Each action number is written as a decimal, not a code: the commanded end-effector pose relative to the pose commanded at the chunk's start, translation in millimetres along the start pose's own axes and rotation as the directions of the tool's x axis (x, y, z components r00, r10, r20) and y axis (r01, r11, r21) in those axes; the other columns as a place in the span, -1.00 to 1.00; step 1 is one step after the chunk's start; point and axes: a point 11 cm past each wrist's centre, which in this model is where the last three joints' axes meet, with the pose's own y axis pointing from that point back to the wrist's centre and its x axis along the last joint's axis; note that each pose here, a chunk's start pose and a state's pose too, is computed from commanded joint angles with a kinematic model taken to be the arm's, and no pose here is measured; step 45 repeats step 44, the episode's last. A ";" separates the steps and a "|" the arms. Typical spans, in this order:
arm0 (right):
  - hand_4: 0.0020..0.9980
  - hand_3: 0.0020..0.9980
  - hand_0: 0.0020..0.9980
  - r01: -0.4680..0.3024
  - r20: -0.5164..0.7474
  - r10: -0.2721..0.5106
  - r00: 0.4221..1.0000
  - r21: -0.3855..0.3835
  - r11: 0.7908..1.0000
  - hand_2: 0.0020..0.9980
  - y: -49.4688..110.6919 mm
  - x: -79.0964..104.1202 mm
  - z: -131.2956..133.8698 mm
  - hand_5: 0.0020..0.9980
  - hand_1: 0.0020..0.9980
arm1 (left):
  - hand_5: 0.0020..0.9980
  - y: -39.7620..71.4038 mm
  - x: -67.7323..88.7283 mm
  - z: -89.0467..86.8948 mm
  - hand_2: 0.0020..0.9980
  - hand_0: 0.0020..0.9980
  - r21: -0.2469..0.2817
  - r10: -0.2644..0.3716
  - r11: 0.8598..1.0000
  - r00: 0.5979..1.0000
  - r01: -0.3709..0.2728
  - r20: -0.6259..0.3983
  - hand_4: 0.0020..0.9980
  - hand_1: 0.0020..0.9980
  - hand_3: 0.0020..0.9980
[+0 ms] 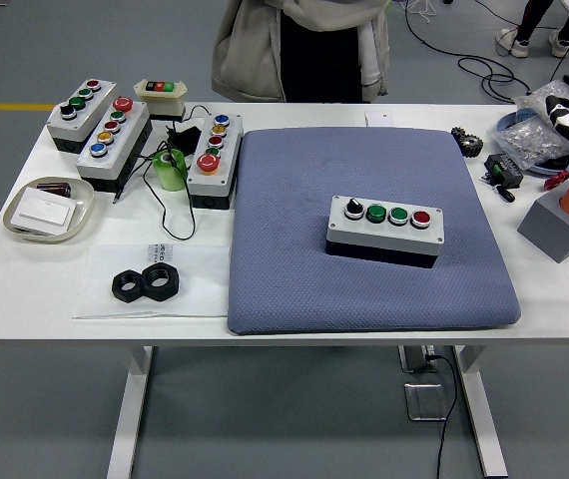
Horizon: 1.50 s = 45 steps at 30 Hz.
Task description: Pick up the button,place it on the desk,press the button,press the button
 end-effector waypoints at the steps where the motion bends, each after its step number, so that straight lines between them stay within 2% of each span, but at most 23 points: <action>1: 0.33 0.85 0.90 -0.014 0.051 0.015 0.999 -0.019 1.000 0.85 -0.2 4.0 3.4 -0.07 0.73 | 1.00 0.0 0.0 0.1 0.48 0.37 0.000 0.000 1.000 1.000 0.000 0.000 0.35 0.29 0.57; 7: 0.32 0.82 0.90 -0.053 0.291 0.086 0.953 -0.119 0.992 0.83 0.6 16.2 20.9 -0.03 0.72 | 1.00 0.1 -0.2 0.2 0.48 0.37 -0.001 0.000 1.000 1.000 0.000 -0.001 0.35 0.29 0.57; 9: 0.32 0.82 0.90 -0.063 0.334 0.107 0.936 -0.141 0.988 0.83 1.3 19.6 25.5 -0.03 0.72 | 1.00 0.1 -0.4 0.1 0.48 0.37 -0.001 0.000 1.000 1.000 0.000 -0.001 0.35 0.29 0.57; 22: 0.29 0.80 0.90 -0.082 0.343 0.135 0.930 -0.165 0.983 0.82 2.5 27.6 29.1 -0.01 0.72 | 1.00 0.2 -1.3 0.4 0.48 0.36 -0.001 -0.001 1.000 1.000 0.001 -0.002 0.35 0.30 0.57; 45: 0.29 0.79 0.91 -0.092 0.327 0.150 0.933 -0.186 0.978 0.82 3.7 30.1 32.4 -0.02 0.72 | 1.00 -0.1 -1.0 -1.8 0.48 0.36 0.003 0.000 1.000 1.000 0.000 0.004 0.35 0.30 0.57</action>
